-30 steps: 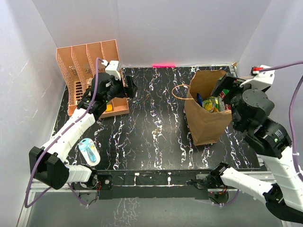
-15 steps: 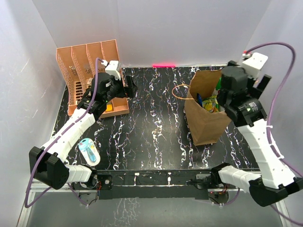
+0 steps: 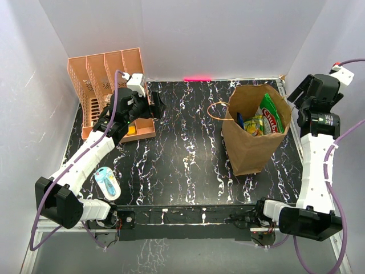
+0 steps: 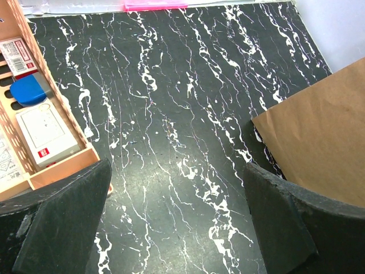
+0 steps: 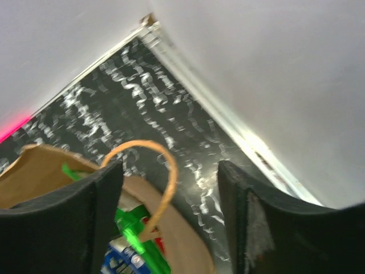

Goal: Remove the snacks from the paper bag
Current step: Adjust the paper bag at the center of the board.

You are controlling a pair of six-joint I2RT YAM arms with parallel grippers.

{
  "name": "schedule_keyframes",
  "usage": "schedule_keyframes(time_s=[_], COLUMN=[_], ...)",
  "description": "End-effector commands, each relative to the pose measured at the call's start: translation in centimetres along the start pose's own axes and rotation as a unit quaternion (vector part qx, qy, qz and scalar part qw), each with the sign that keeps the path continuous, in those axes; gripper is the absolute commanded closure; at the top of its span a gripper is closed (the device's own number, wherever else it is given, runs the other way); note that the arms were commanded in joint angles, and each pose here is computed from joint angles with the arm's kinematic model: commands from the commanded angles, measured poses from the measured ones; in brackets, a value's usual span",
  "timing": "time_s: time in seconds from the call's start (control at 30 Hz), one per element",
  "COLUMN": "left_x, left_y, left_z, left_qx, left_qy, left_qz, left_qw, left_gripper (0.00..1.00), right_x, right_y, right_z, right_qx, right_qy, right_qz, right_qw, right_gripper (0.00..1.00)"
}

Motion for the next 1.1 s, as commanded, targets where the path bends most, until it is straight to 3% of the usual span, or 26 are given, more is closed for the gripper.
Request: schedule_keyframes(time_s=[0.0, 0.13, 0.33, 0.43, 0.47, 0.7, 0.9, 1.07], left_x=[-0.4, -0.2, 0.0, 0.1, 0.1, 0.7, 1.2, 1.2], left_y=[-0.6, -0.5, -0.5, -0.4, -0.4, -0.5, -0.4, -0.4], left_z=[1.1, 1.0, 0.8, 0.8, 0.8, 0.2, -0.3, -0.4], left_qx=[0.001, 0.000, -0.001, 0.000, 0.000, -0.010, -0.016, -0.018], left_qy=[-0.012, -0.008, -0.006, -0.005, -0.005, 0.010, 0.019, 0.020], left_qz=[-0.008, -0.007, -0.006, -0.005, -0.004, -0.008, -0.007, -0.008], left_qw=[1.000, 1.000, 1.000, 1.000, 1.000, 1.000, 1.000, 1.000], left_gripper=[0.02, 0.01, 0.02, 0.02, 0.02, 0.02, 0.02, 0.02], right_x=[-1.0, 0.0, 0.2, -0.5, -0.8, -3.4, -2.8, -3.1], right_y=[3.1, 2.7, 2.1, 2.7, 3.1, 5.9, 8.3, 10.4], right_z=[0.2, -0.3, 1.3, 3.0, 3.6, 8.3, 10.7, 10.5], right_qx=[0.039, 0.039, 0.017, 0.005, 0.001, -0.062, -0.100, -0.113], right_qy=[0.012, 0.014, -0.032, -0.060, -0.067, -0.151, -0.145, -0.121], right_qz=[0.137, 0.117, 0.100, 0.126, 0.138, 0.260, 0.314, 0.396], right_qw=[0.990, 0.992, 0.994, 0.990, 0.988, 0.952, 0.933, 0.903], right_gripper=[0.35, 0.40, 0.68, 0.89, 0.92, 0.92, 0.92, 0.92])
Point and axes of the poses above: each gripper's point midway between its finger pads, its own x axis out along the fingers, its own y axis along the line the jaws close on, z = x × y, the point moved 6 cm from there along -x, back along the fingers, and after that the axes turned 1 degree about x, right-handed, at the moved point
